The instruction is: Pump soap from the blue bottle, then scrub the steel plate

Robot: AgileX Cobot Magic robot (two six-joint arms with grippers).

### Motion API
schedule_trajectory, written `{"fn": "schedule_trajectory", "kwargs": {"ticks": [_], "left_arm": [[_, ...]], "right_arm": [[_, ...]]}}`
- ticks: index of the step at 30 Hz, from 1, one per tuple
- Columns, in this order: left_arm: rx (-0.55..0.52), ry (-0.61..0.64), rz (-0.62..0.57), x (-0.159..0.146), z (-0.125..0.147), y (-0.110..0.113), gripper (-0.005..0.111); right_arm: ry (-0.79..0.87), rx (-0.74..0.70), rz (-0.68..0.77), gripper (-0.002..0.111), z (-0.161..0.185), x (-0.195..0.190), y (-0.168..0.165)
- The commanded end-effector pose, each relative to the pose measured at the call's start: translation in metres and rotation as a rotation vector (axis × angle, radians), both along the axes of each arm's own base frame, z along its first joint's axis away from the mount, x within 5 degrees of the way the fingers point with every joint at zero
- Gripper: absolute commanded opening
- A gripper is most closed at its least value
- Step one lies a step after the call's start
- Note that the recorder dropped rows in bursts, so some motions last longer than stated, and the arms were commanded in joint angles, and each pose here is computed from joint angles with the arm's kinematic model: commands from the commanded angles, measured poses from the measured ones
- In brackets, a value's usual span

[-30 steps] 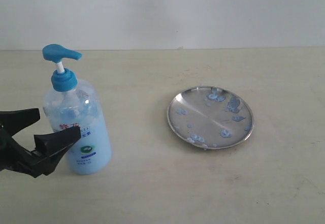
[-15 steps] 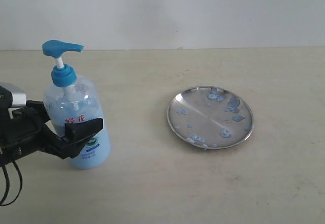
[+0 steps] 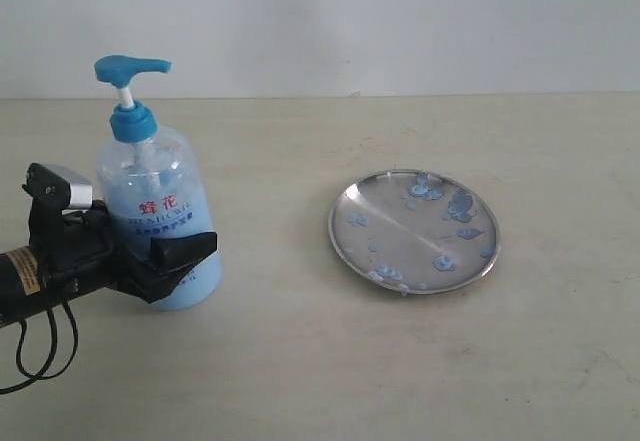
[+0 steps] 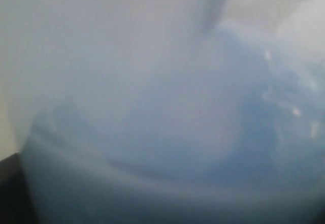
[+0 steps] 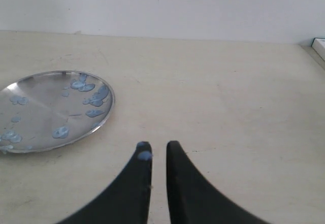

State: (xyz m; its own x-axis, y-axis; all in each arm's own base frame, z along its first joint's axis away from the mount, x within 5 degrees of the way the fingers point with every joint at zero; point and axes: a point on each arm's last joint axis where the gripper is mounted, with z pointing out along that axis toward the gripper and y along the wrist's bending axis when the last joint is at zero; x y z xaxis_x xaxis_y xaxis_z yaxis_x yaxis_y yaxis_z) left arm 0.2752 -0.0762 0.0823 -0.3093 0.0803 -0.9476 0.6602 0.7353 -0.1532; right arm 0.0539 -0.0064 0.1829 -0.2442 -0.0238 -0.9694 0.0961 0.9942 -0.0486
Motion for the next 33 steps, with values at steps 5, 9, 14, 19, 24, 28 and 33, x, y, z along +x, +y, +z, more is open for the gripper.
{"fn": "schedule_trajectory", "kwargs": {"ticks": [5, 9, 14, 19, 24, 28, 33], "left_arm": [[0.000, -0.025, -0.018, 0.002, 0.001, -0.002, 0.004], [0.056, -0.090, -0.119, 0.000, 0.002, -0.006, 0.004], [0.114, -0.178, -0.228, 0.001, 0.005, -0.011, 0.004], [0.115, -0.187, -0.239, 0.003, 0.005, -0.012, 0.004], [0.111, -0.209, -0.242, 0.009, 0.010, -0.013, 0.004], [0.101, -0.222, -0.248, 0.015, 0.013, -0.014, 0.004], [0.069, -0.248, -0.247, 0.030, 0.023, -0.018, 0.004]], "right_arm": [[-0.008, -0.009, -0.007, 0.001, 0.001, 0.000, -0.001], [-0.008, -0.009, -0.007, 0.001, 0.001, 0.000, -0.001], [-0.008, -0.009, -0.007, 0.001, 0.001, 0.000, -0.001], [-0.008, -0.009, -0.007, 0.001, 0.001, 0.000, -0.001], [-0.035, -0.152, 0.015, 0.001, 0.005, 0.000, -0.001], [-0.191, -0.096, 0.011, 0.001, 0.018, 0.002, 0.000], [-0.448, 0.028, 0.012, 0.001, 0.040, 0.001, 0.001]]}}
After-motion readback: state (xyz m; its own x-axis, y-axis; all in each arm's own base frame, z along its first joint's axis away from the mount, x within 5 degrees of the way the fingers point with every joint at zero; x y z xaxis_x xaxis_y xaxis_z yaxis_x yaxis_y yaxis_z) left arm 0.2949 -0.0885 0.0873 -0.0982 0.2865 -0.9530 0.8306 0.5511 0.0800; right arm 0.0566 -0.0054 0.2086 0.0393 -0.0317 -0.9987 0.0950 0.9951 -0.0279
